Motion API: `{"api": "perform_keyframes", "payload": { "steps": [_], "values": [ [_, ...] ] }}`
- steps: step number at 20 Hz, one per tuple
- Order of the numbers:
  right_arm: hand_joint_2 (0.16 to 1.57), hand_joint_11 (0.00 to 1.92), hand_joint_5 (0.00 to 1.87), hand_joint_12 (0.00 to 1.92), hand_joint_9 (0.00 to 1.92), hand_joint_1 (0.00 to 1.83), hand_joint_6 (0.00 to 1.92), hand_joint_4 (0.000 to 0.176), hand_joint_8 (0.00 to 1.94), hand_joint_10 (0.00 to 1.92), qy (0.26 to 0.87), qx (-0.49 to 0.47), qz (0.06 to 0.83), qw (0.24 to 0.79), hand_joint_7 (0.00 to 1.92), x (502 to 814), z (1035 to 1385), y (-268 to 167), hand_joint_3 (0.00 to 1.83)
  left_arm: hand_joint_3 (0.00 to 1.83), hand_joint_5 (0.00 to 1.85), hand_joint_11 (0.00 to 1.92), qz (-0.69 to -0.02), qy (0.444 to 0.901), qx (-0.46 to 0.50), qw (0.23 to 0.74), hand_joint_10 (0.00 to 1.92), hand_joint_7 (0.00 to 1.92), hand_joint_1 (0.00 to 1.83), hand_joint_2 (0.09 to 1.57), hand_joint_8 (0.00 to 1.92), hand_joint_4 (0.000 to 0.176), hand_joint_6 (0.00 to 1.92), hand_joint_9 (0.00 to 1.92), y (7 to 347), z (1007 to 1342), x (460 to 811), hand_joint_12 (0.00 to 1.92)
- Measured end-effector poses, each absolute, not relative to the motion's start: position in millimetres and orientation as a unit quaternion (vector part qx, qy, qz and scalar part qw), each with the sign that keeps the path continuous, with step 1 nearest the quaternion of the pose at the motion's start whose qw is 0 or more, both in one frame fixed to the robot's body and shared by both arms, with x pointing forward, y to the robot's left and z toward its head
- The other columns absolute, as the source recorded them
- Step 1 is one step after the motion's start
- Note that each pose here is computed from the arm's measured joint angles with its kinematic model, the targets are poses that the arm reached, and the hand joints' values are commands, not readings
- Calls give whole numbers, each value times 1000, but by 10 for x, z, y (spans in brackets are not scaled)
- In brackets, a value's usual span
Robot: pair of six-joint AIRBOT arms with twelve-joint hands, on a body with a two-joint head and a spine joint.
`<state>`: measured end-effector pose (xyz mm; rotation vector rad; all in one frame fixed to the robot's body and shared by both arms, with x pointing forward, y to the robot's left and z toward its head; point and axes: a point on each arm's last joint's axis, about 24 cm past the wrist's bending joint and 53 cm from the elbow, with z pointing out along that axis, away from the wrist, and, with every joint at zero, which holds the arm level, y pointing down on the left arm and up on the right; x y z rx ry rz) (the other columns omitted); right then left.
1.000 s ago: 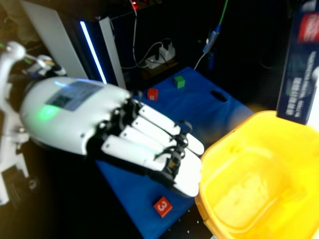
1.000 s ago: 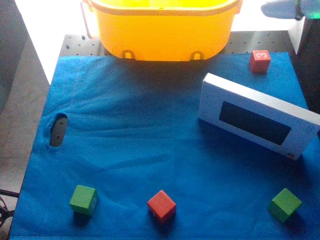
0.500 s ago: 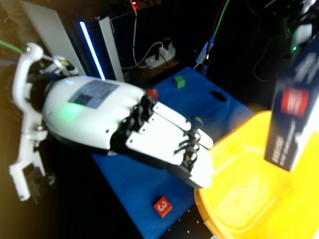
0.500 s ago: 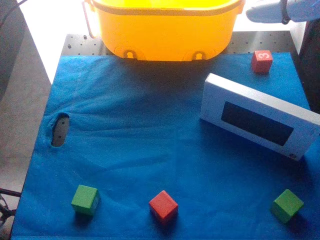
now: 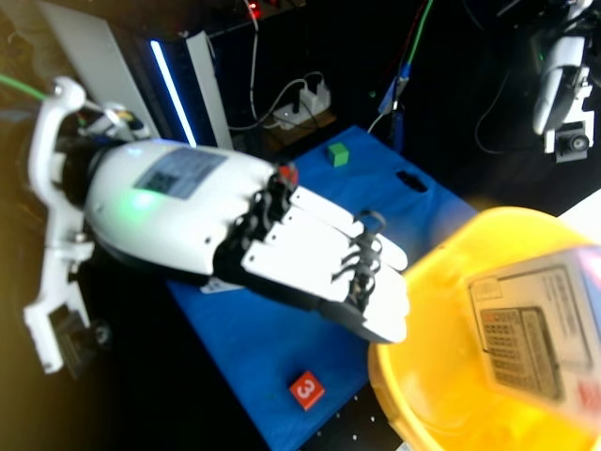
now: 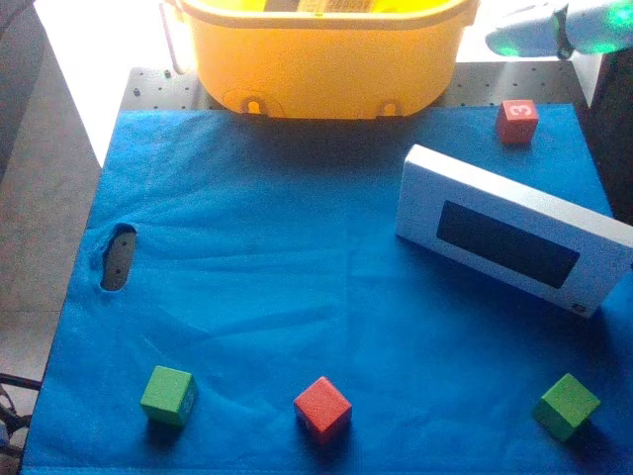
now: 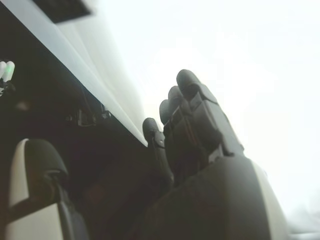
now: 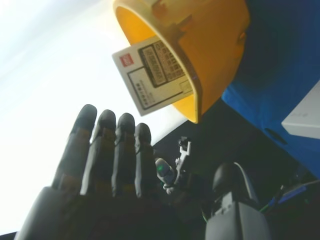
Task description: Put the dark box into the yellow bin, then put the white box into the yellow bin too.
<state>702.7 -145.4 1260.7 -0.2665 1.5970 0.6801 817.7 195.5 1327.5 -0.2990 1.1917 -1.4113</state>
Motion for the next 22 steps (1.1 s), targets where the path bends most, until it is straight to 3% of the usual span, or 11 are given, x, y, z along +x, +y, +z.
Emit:
{"api": "perform_keyframes", "payload": {
  "steps": [4, 7, 9, 10, 12, 14, 16, 17, 18, 20, 22],
  "values": [
    [895, 274, 249, 247, 381, 250, 0, 0, 5, 6, 714, -105, 311, 619, 413, 6892, 12378, -1460, 0, 3, 403, 0, -609, 511, -125, 594, 38, 440, 1043, 851, 14, 115, 17, 409, 1997, 13308, 8118, 1495],
    [893, 326, 210, 385, 420, 246, 0, 0, 0, 8, 729, -81, 319, 600, 409, 6802, 12155, -1555, 0, 0, 427, 0, -602, 519, -119, 595, 0, 297, 1057, 886, 1, 154, 13, 185, 2034, 13260, 8068, 830],
    [888, 172, 197, 630, 434, 237, 1, 0, 5, 6, 725, -72, 324, 603, 408, 6794, 12169, -1590, 0, 0, 367, 0, -597, 526, -117, 594, 20, 266, 1013, 866, 2, 130, 2, 230, 2058, 13222, 8022, 909],
    [883, 125, 192, 713, 429, 245, 1, 0, 0, 2, 723, -73, 326, 605, 411, 6781, 12174, -1587, 2, 0, 422, 0, -596, 527, -113, 595, 23, 325, 1028, 848, 10, 148, 11, 257, 2064, 13225, 7994, 970],
    [898, 59, 166, 764, 396, 255, 1, 0, 0, 2, 731, -78, 328, 594, 406, 6714, 12080, -1531, 0, 1, 385, 0, -582, 534, -106, 604, 8, 211, 1011, 849, 4, 152, 3, 138, 2119, 13199, 7971, 564],
    [899, 100, 170, 790, 413, 245, 3, 0, 6, 10, 735, -82, 331, 586, 416, 6651, 12027, -1477, 0, 0, 360, 0, -573, 541, -109, 606, 10, 249, 1033, 832, 3, 88, 3, 208, 2174, 13148, 7979, 948],
    [887, 108, 176, 791, 429, 269, 4, 0, 10, 13, 736, -85, 334, 582, 435, 6593, 12011, -1441, 0, 0, 354, 0, -562, 551, -113, 606, 23, 286, 1021, 819, 17, 90, 9, 256, 2210, 13076, 8004, 913],
    [887, 107, 181, 790, 442, 288, 5, 0, 10, 17, 738, -86, 334, 580, 439, 6578, 11987, -1440, 0, 1, 330, 0, -559, 555, -115, 606, 19, 294, 1034, 847, 10, 47, 2, 272, 2214, 13050, 8014, 879],
    [885, 91, 182, 784, 435, 321, 4, 0, 8, 12, 740, -86, 336, 577, 437, 6550, 11951, -1422, 0, 1, 353, 0, -557, 557, -115, 605, 8, 278, 1041, 853, 3, 39, 5, 258, 2215, 13030, 8014, 790],
    [838, 38, 170, 754, 412, 379, 0, 0, 0, 2, 751, -91, 332, 564, 397, 6493, 11818, -1400, 0, 0, 381, 0, -556, 559, -115, 605, 18, 344, 1043, 824, 2, 67, 2, 380, 2217, 13001, 8014, 1129],
    [806, 152, 200, 652, 453, 399, 2, 0, 5, 2, 766, -91, 333, 542, 477, 6437, 11602, -1333, 0, 4, 424, 32, -554, 562, -115, 603, 13, 390, 1120, 878, 7, 59, 6, 393, 2218, 12964, 8014, 877]
  ]
}}
